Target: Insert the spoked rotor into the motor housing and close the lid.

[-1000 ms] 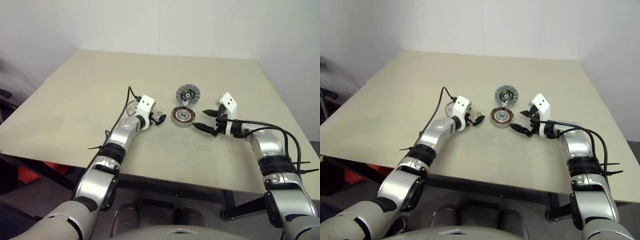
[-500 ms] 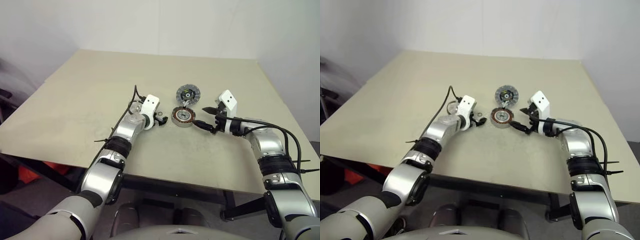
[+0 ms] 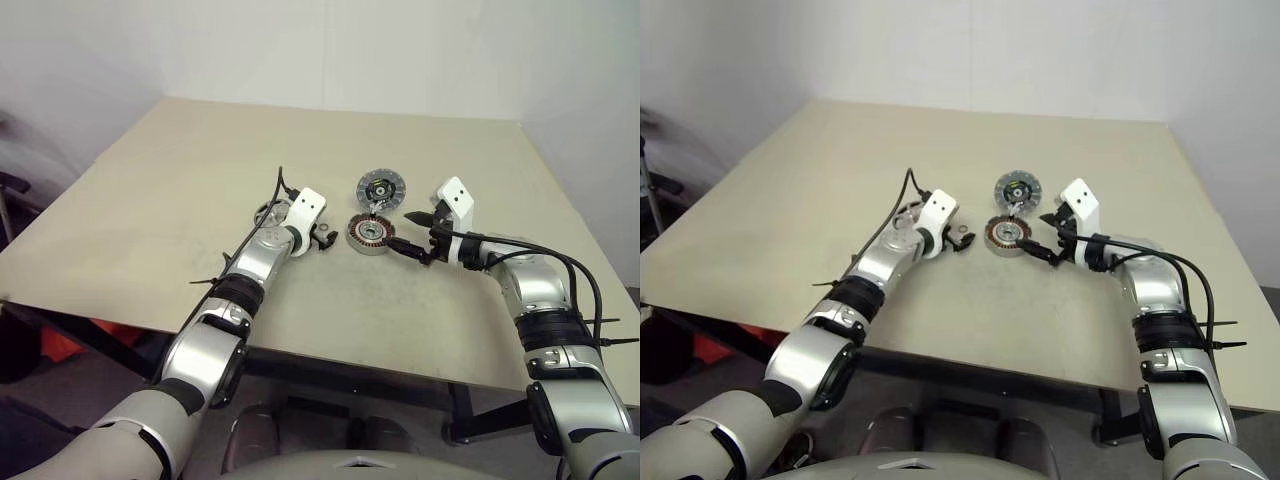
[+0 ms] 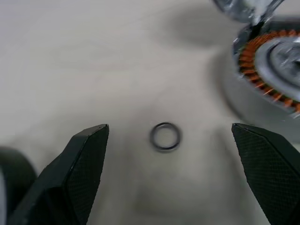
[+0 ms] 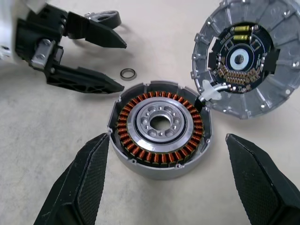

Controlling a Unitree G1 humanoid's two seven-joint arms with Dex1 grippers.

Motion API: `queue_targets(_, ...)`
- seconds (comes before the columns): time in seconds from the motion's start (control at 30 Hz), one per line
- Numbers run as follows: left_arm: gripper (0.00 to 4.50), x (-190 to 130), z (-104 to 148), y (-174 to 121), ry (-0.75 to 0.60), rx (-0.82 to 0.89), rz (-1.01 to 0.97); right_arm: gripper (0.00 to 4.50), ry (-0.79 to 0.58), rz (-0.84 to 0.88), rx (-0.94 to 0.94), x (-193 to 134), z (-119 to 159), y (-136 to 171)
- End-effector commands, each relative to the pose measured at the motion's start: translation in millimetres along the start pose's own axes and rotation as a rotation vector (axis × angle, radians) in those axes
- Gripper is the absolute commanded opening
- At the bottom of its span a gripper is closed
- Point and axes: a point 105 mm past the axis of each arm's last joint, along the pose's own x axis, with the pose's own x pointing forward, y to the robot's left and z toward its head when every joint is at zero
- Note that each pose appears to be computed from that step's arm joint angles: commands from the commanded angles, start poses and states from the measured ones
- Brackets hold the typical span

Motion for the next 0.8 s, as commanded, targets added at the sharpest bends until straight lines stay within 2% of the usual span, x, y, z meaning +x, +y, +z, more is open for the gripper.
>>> queue_targets(0.03,4.46,2,18,3,-0.064,0.045,0.006,4.5,-0.077,-0.021,-0.031,-4,23,-5)
queue_targets(0.33,4.46,7,17,-9,-0.137,-0.045,-0.055,4.5,-0.082,-0.025,-0.029,-3,24,-4)
queue_targets(0.73,4.46,7,1,2,-0.092,-0.035,0.004,4.5,-0.085,-0.04,-0.022,-5,24,-7)
queue_targets(0.8,4.05,6,-3,4,-0.078,-0.036,0.019,4.5,-0.087,-0.042,-0.02,-5,24,-8)
